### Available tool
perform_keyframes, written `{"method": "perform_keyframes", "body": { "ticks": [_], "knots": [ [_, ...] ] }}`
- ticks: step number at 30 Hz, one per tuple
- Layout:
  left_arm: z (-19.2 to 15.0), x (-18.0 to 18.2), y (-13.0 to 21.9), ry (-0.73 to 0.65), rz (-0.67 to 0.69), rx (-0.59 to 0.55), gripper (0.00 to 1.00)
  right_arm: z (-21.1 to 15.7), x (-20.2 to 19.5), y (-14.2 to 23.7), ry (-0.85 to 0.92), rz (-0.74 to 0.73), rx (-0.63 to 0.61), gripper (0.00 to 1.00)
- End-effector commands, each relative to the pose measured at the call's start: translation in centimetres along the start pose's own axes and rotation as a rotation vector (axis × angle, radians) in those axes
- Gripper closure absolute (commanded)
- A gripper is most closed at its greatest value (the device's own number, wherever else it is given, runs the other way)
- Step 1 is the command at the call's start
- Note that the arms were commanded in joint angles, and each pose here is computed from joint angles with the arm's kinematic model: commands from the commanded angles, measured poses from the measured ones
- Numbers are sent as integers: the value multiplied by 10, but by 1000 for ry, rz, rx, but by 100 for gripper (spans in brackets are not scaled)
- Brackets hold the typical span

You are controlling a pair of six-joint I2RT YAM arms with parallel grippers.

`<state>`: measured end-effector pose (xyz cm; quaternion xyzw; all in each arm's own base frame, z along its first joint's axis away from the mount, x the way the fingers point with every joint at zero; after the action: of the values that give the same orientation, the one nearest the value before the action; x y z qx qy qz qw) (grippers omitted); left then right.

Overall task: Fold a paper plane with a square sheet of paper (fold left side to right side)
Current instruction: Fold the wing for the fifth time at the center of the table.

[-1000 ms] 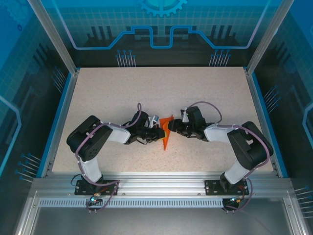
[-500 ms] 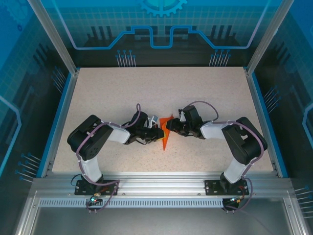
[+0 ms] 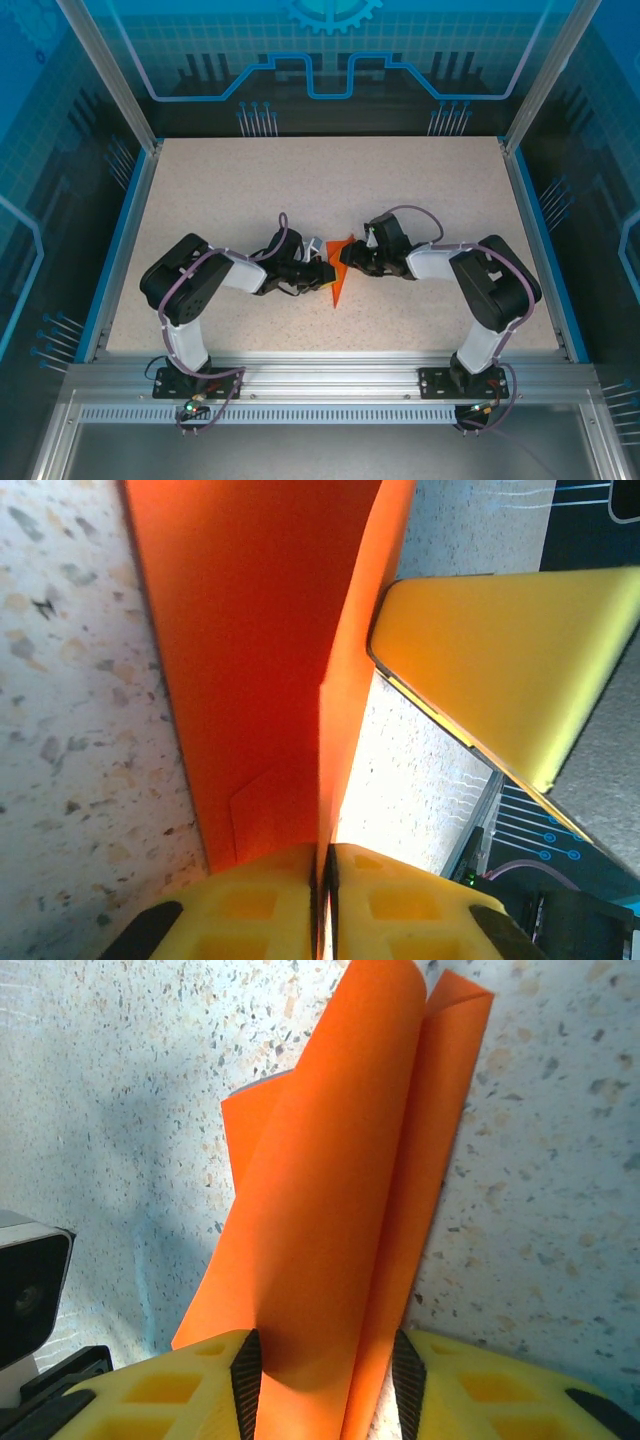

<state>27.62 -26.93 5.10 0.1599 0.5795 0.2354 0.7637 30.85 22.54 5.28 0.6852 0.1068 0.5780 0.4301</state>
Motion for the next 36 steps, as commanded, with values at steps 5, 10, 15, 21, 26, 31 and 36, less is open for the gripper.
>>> {"method": "perform_keyframes", "body": {
  "ticks": [5,10,15,21,26,31,36],
  "knots": [
    [1,-4,7,-10,0,16,76,-11,-20,-14,-33,-101,47,59],
    [7,-9,18,-21,17,-1,62,-11,-20,-14,-32,-96,53,60],
    [19,-6,26,9,12,-23,54,-12,-19,-14,-27,-92,55,60],
    [29,-7,18,13,-14,-13,54,-12,-19,-14,-27,-88,58,60],
    [37,-5,11,6,-8,-14,57,-13,-19,-14,-25,-89,60,60],
    [41,2,6,8,18,-10,64,-13,-19,-14,-25,-88,65,60],
    [41,9,4,9,57,-4,75,-13,-19,-13,-24,-89,65,60]
  ]
}}
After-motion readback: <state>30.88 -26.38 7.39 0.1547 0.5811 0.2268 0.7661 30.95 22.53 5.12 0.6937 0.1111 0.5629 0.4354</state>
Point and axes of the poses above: each hand's point on the last joint's axis, 136 mm out from that joint toward the fingers, its own y axis back along the fingers, its own x axis along the line the jaws close on, z = x × y, the point moved 4 cm from there along y, back along the fingers, and after that the axes turned 15 degrees about -y, right-handed, at the moved point
